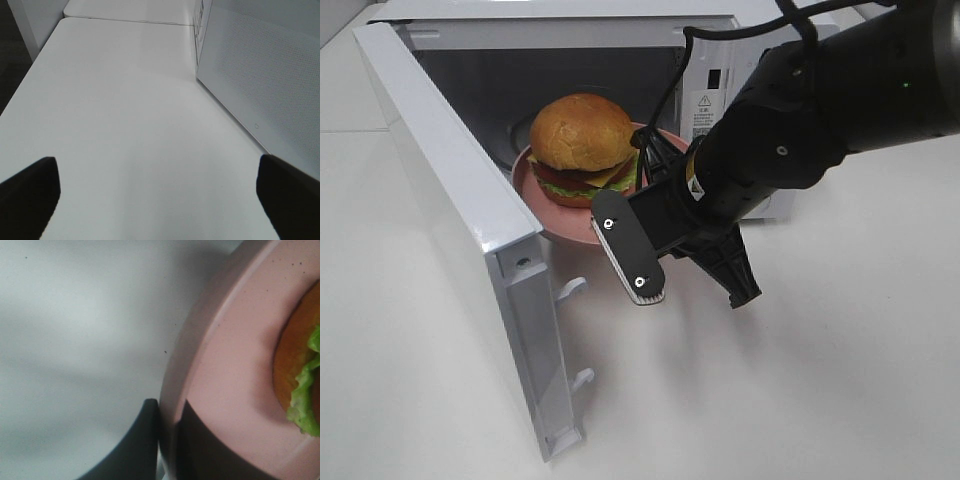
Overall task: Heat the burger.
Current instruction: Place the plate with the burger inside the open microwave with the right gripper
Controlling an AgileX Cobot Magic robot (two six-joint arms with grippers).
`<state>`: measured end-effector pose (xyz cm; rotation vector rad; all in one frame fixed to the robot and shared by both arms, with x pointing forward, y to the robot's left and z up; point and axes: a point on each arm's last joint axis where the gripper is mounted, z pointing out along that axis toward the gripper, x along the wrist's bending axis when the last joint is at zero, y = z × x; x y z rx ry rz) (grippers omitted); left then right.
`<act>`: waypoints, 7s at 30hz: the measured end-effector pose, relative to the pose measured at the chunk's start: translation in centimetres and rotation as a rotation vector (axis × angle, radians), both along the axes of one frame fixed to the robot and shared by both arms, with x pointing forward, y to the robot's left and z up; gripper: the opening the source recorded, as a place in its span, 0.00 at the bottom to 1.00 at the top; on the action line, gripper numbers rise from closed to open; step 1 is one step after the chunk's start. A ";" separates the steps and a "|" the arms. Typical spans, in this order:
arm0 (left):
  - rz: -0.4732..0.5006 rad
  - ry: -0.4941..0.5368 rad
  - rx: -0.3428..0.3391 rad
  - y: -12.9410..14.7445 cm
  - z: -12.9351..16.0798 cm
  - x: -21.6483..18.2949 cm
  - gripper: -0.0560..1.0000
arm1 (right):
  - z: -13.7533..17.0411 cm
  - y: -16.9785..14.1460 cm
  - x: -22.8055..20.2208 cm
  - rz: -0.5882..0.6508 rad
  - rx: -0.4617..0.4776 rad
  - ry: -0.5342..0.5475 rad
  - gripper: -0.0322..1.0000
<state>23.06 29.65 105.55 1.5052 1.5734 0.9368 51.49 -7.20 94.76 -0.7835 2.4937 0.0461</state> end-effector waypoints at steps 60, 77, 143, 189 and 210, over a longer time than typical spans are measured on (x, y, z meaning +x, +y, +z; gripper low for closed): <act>0.000 0.000 0.000 0.0 0.0 0.0 0.99 | 1.3 6.4 8.1 -0.084 -0.014 -0.035 0.10; 0.000 0.000 0.000 0.0 0.0 0.0 0.99 | 0.3 7.9 10.1 -0.143 0.010 -0.030 0.10; 0.000 0.000 0.000 0.0 0.0 0.0 0.99 | -1.7 8.6 13.5 -0.223 0.073 -0.024 0.10; 0.000 0.000 0.000 0.0 0.0 0.0 0.99 | -2.7 9.2 14.6 -0.238 0.112 -0.026 0.11; 0.000 0.000 0.000 0.0 0.0 0.0 0.99 | -2.7 9.2 14.6 -0.238 0.117 -0.025 0.13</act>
